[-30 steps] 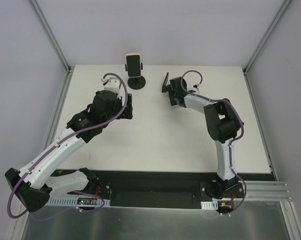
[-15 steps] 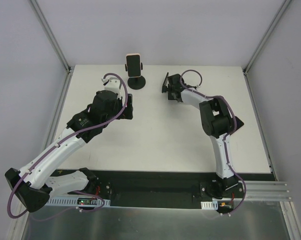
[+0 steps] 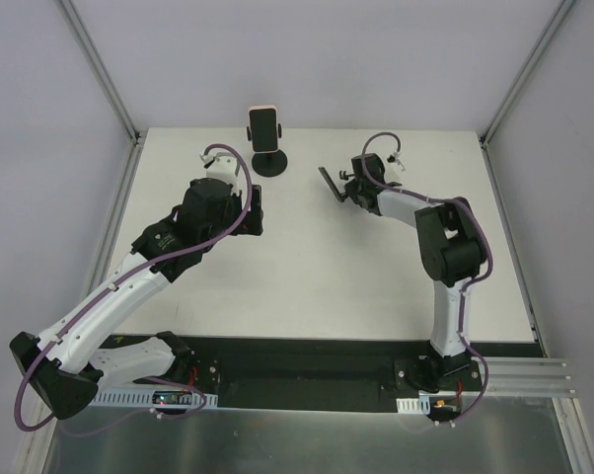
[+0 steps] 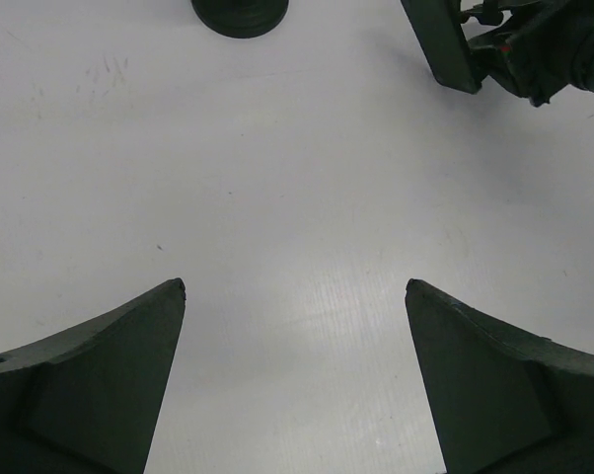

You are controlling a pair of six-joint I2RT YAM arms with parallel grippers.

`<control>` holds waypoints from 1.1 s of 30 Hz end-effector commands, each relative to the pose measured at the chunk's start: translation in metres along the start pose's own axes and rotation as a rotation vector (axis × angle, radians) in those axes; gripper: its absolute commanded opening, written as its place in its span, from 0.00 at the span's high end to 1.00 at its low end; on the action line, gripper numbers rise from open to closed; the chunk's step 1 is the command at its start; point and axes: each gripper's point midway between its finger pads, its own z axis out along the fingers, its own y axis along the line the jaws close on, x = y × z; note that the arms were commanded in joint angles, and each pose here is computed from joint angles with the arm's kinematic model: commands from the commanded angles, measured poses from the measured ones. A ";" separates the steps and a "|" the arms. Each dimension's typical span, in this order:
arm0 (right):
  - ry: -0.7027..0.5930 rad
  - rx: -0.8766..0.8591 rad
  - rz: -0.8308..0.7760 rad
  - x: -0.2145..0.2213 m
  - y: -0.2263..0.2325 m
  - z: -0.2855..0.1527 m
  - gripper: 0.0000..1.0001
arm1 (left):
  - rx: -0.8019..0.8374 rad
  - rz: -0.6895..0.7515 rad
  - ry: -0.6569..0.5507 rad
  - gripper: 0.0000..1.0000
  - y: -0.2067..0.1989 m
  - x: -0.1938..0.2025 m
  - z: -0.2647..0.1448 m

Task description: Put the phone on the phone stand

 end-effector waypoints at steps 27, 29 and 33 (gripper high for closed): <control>-0.277 -0.395 -1.580 0.078 -0.055 -0.178 0.36 | 0.070 -0.044 -0.014 0.09 -0.009 -0.008 0.005; -0.283 -0.391 -1.547 0.074 -0.065 -0.188 0.34 | 0.077 -0.054 -0.012 0.09 -0.010 -0.008 0.005; -0.246 -0.359 -1.385 0.067 -0.082 -0.210 0.28 | 0.092 -0.054 0.011 0.09 -0.013 -0.003 0.009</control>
